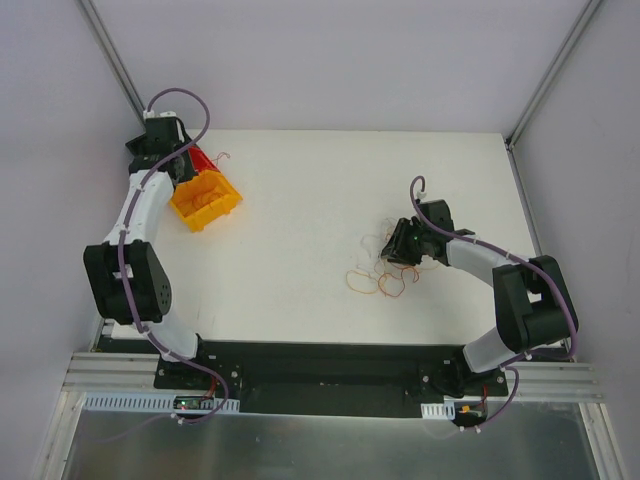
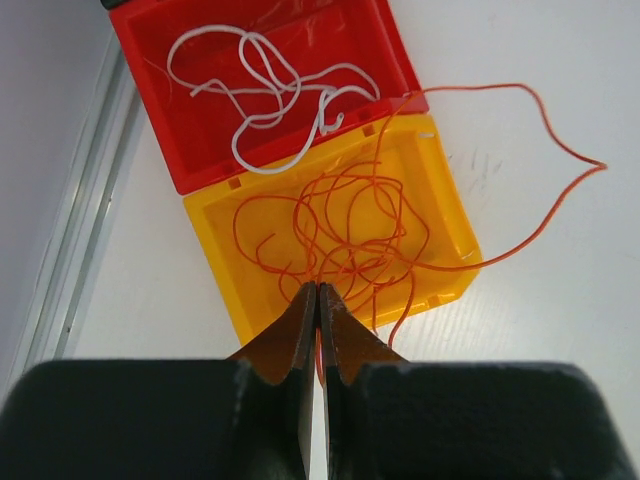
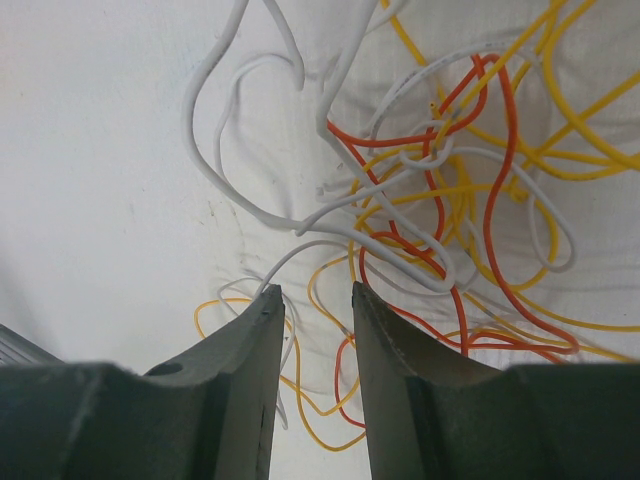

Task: Untangle the cables

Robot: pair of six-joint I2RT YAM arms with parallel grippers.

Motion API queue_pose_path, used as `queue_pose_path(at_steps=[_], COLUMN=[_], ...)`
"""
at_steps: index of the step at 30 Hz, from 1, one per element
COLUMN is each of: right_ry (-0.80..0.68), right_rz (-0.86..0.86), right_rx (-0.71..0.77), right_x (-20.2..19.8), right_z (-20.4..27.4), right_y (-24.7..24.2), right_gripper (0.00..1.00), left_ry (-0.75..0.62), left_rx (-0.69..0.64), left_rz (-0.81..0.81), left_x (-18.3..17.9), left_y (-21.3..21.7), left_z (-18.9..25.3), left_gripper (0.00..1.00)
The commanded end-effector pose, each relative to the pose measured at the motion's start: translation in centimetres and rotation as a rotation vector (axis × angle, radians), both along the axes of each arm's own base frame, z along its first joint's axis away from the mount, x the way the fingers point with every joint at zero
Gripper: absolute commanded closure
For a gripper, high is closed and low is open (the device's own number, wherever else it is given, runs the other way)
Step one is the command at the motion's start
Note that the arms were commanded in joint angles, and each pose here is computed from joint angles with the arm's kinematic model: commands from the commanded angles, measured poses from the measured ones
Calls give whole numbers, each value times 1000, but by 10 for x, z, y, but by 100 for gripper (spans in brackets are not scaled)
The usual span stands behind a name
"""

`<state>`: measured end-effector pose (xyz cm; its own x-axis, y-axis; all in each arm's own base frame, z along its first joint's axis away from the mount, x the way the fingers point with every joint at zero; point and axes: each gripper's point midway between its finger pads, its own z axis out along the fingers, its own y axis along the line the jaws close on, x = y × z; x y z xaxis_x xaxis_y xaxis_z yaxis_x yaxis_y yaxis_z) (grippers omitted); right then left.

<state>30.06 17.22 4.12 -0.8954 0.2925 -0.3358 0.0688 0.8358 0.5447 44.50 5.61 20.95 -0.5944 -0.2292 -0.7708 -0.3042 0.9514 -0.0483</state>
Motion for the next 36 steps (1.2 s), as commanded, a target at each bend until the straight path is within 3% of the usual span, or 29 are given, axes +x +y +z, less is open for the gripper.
queue_pose_path(at_steps=[1, 15, 18, 24, 36], right_ry=[-37, -38, -40, -41, -42], right_rz=[22, 30, 32, 33, 33], right_rx=[17, 25, 25, 27, 28], right_x=[5, 5, 5, 5, 5], right_z=[10, 10, 11, 11, 11], right_y=[4, 5, 5, 6, 6], right_gripper=[63, 63, 63, 63, 63], left_ry=[-3, 147, 179, 100, 82], left_rx=[63, 164, 241, 324, 403], left_rz=[50, 112, 165, 236, 152], left_x=[12, 8, -4, -31, -34], left_y=[17, 48, 63, 77, 78], left_z=[-23, -85, -82, -49, -40], left_gripper=[100, 100, 100, 100, 100])
